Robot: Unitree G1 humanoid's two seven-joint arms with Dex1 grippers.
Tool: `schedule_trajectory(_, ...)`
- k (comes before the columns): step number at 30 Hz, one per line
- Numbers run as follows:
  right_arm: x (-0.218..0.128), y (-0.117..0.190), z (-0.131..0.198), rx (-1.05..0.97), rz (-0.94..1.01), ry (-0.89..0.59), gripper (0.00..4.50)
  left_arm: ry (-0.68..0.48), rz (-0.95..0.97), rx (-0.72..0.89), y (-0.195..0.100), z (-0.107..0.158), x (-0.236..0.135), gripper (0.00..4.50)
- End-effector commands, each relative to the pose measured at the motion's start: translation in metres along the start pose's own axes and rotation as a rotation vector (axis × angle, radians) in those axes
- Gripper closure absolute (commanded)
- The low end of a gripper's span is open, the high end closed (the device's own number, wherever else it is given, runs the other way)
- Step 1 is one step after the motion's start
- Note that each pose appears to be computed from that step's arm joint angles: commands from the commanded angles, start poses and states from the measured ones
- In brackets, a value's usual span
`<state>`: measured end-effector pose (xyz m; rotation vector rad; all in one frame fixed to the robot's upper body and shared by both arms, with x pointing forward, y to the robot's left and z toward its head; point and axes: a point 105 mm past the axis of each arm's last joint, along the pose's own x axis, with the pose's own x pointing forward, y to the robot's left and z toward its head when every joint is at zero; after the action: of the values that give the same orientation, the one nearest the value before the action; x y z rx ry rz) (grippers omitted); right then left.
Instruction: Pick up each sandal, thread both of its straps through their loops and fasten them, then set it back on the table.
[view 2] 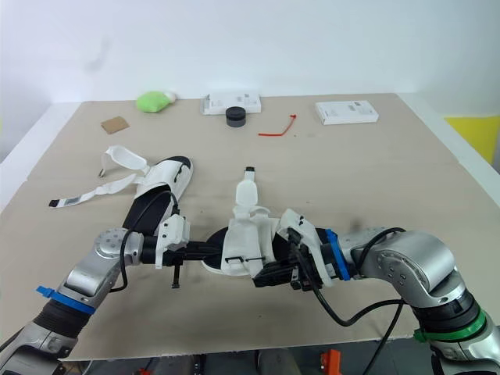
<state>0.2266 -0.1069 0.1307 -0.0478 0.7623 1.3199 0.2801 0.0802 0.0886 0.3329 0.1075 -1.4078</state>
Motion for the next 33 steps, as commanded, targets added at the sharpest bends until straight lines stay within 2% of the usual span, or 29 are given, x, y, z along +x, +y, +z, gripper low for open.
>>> schedule_trajectory(1, -0.004, 0.007, 0.008, -0.033, 0.025, -0.021, 4.43, 0.112, 0.002, -0.079, -0.005, -0.031, 0.0, 4.5)
schedule_trajectory(12, -0.023, 0.063, 0.014, -0.136, 0.284, -0.019, 4.43, 0.11, 0.0, -0.079, -0.005, -0.03, 0.001, 4.5)
schedule_trajectory(21, -0.031, 0.087, 0.03, -0.162, 0.401, -0.091, 4.43, 0.11, 0.0, -0.079, -0.006, -0.03, 0.002, 4.5)
schedule_trajectory(27, -0.032, 0.09, 0.033, -0.156, 0.411, -0.101, 4.43, 0.11, -0.001, -0.08, -0.006, -0.03, 0.002, 4.5)
schedule_trajectory(28, -0.026, 0.063, 0.049, -0.099, 0.29, -0.188, 4.43, 0.109, 0.0, -0.08, -0.005, -0.03, 0.002, 4.5)
schedule_trajectory(30, -0.018, 0.026, 0.066, 0.026, 0.142, -0.271, 4.43, 0.107, 0.0, -0.08, -0.005, -0.029, 0.002, 4.5)
schedule_trajectory(33, -0.013, 0.009, 0.076, 0.129, 0.082, -0.324, 4.43, 0.109, -0.001, -0.08, -0.005, -0.03, 0.002, 4.5)
